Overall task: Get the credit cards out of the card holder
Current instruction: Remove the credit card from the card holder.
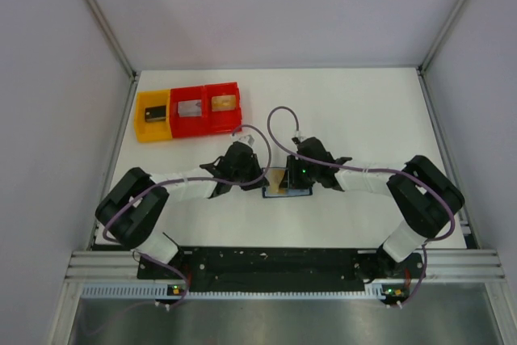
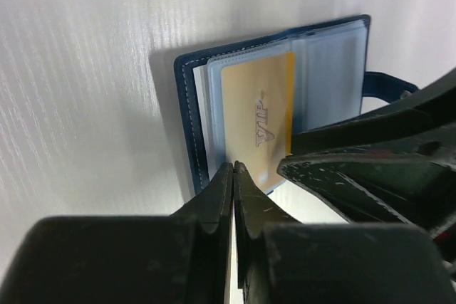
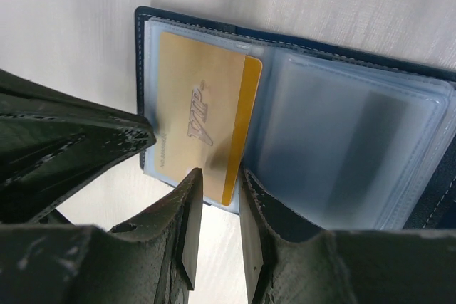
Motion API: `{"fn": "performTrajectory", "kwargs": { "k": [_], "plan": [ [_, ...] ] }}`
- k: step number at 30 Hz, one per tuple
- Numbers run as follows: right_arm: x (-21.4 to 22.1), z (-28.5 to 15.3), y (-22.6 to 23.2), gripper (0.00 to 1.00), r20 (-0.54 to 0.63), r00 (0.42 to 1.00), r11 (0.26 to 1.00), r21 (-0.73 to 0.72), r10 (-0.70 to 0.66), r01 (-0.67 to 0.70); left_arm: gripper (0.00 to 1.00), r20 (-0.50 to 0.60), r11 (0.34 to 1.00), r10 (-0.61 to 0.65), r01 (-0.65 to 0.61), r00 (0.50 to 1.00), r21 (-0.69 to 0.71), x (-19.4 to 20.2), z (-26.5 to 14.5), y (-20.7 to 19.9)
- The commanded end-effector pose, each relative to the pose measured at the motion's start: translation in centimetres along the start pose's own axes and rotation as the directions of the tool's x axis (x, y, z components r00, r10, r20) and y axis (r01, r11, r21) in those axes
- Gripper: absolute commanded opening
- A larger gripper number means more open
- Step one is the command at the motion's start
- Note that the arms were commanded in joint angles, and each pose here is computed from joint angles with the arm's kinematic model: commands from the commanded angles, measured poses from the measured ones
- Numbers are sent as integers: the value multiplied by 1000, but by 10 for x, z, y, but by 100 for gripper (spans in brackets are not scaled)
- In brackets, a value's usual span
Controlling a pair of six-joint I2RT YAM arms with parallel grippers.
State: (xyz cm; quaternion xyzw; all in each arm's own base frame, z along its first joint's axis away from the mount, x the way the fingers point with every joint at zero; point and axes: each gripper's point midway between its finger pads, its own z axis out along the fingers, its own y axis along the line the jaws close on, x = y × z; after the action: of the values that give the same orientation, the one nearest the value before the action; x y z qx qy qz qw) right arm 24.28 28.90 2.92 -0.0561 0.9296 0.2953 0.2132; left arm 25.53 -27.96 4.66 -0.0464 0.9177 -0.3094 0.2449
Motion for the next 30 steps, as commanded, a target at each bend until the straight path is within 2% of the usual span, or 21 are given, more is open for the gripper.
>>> {"fn": "performTrajectory", "kwargs": {
  "k": [1,9,17,26,30],
  "plan": [
    [4,3,2,27,0,1000,1000,-15,4,-4,2,22,1000,0,-1,1000,25,-6,11,-7],
    [2,-1,-8,27,18,1000,1000,-3,14,-14,0,-36,993,-45,41,998,-110,21,23,36],
    [4,1,-2,26,12,997,989,-132,71,-69,0,-65,988,-101,93,993,-124,39,24,49],
    [2,-3,-1,15,18,987,951,-273,157,-146,0,-72,984,-127,116,989,-136,48,19,57],
    [1,-7,6,5,18,989,935,-328,146,-132,0,-74,983,-138,127,988,-134,50,19,58]
  ]
}}
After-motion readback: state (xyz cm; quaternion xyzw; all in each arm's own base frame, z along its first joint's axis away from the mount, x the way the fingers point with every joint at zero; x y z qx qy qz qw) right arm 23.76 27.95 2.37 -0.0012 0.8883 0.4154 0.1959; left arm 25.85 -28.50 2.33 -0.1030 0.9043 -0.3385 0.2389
